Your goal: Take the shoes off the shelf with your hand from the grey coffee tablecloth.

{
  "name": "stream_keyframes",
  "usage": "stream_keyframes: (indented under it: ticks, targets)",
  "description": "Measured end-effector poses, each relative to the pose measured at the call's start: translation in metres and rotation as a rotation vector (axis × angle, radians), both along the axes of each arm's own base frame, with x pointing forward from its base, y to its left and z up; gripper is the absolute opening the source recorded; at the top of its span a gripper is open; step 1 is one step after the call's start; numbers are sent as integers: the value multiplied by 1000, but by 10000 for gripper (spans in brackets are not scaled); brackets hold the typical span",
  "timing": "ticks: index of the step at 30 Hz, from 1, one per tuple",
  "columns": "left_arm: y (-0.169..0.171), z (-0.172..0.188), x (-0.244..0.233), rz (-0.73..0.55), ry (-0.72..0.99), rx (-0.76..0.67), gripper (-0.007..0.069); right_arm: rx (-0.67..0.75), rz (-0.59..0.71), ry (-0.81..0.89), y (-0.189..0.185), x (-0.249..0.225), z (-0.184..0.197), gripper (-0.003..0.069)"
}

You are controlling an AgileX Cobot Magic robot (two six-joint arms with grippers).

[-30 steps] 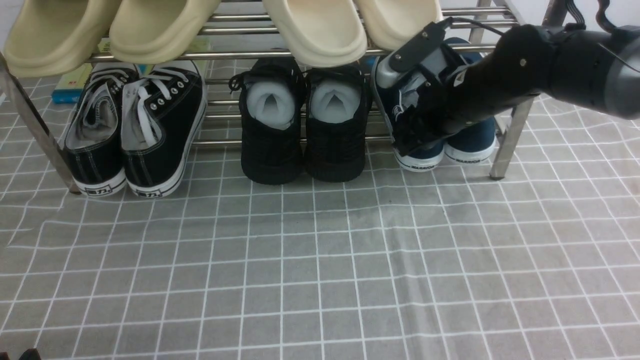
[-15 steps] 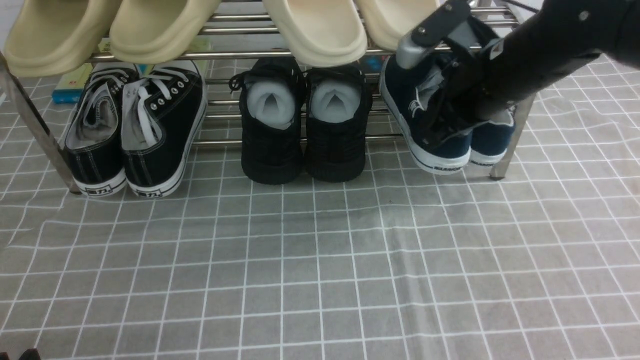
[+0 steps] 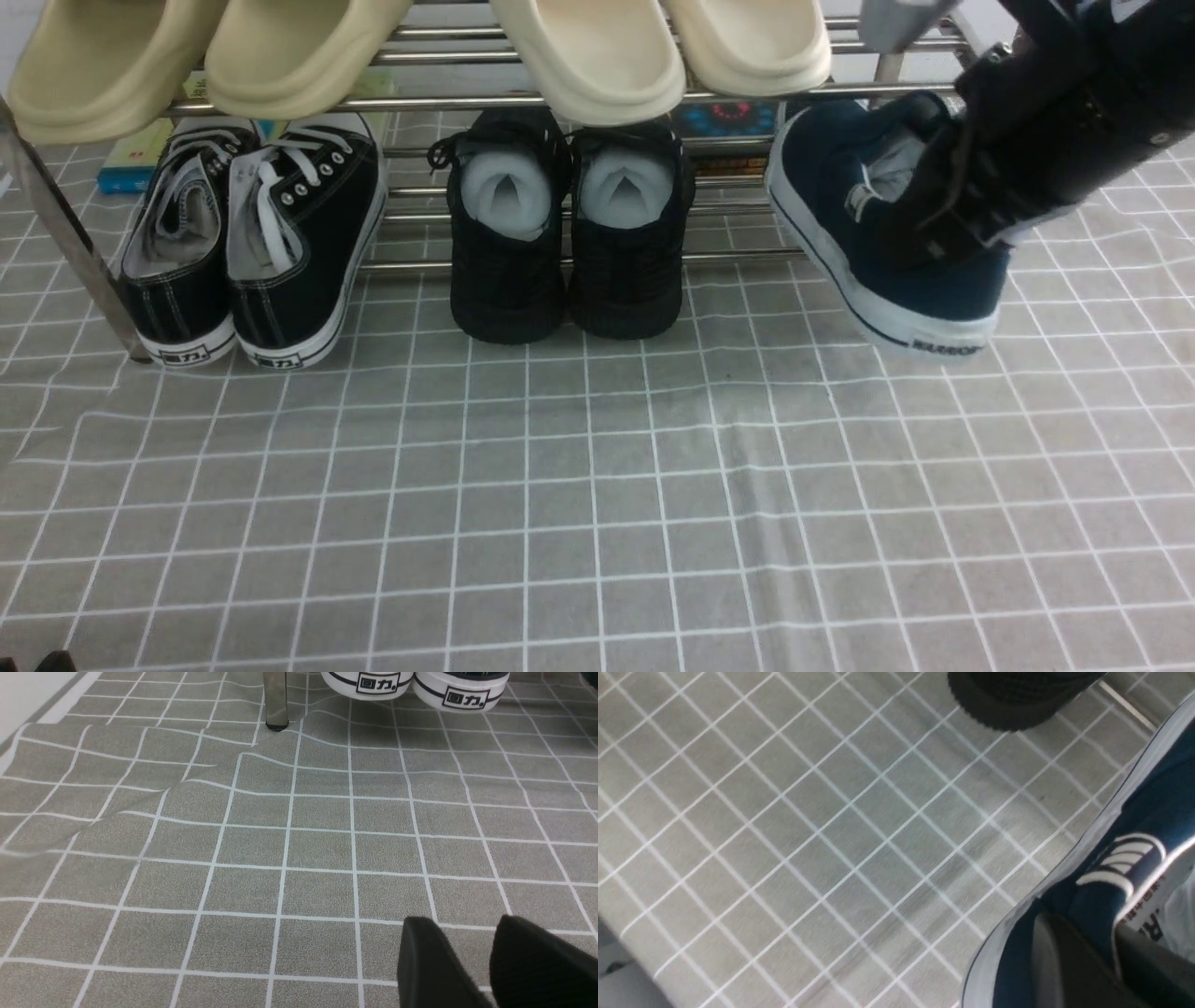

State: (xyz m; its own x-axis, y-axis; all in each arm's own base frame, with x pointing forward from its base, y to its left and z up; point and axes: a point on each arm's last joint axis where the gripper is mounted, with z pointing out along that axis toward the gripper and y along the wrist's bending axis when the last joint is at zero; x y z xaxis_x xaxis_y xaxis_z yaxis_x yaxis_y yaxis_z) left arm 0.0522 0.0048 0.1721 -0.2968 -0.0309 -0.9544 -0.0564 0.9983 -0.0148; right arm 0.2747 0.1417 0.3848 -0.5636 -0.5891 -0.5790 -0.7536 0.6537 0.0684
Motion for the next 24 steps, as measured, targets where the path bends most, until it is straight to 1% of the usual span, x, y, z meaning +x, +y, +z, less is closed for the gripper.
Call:
stream_keyframes:
  ticks: [2,4,6,10,14,17,20,24]
  targets:
    - [0,0,0,0,0,0,240,-7,24,57,-2,-10,2,54]
    - [0,0,0,0,0,0,240,5,17,77,-3,-16,6,54]
    - [0,0,0,0,0,0,240,30,-10,77,-5,-22,12,54]
    - [0,0,0,0,0,0,240,46,-23,63,-7,-40,21,54]
    - [0,0,0,0,0,0,240,50,-7,83,-2,-57,19,54]
    - [0,0,0,0,0,0,240,35,24,124,5,-65,7,54]
    - [0,0,0,0,0,0,240,-18,70,219,15,-74,-23,54]
    - [0,0,0,0,0,0,240,-51,62,257,20,-74,-54,54]
